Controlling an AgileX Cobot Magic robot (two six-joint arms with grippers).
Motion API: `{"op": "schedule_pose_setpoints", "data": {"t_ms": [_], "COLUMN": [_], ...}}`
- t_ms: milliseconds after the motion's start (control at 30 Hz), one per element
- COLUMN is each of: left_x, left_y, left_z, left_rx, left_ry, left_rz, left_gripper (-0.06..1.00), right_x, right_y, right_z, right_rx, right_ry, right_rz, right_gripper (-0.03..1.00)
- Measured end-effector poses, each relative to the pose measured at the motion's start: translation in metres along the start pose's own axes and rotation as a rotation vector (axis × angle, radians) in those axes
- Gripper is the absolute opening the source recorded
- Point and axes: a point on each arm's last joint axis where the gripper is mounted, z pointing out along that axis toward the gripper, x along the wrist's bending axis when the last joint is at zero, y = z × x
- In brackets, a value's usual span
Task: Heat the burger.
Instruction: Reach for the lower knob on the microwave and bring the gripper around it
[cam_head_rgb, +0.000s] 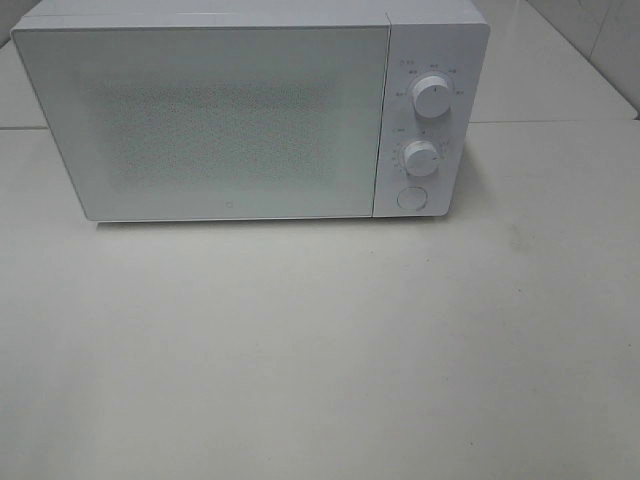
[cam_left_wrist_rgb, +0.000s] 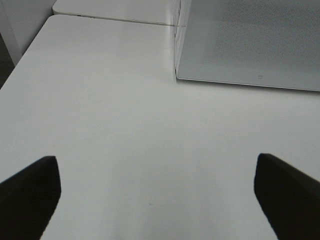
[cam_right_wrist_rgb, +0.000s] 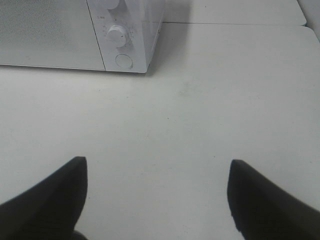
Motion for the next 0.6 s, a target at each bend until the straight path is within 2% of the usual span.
{"op": "schedule_pose_setpoints", "data": {"t_ms": [300, 600], "left_x": [0.000, 0.000], "left_y": [0.000, 0.000], "left_z": [0.000, 0.000], "left_rx": [0.000, 0.000], "left_ry": [0.000, 0.000], "left_rz": [0.000, 0.000], "left_gripper": [0.97, 0.97], "right_x": [0.001, 0.001], "right_y": [0.011, 0.037], "right_z": [-0.005, 0.016], "right_rx": [-0.057, -0.070], "right_ry": [0.004, 0.001], "right_rz": [0.007, 0.027], "right_gripper": [0.75, 0.75]}}
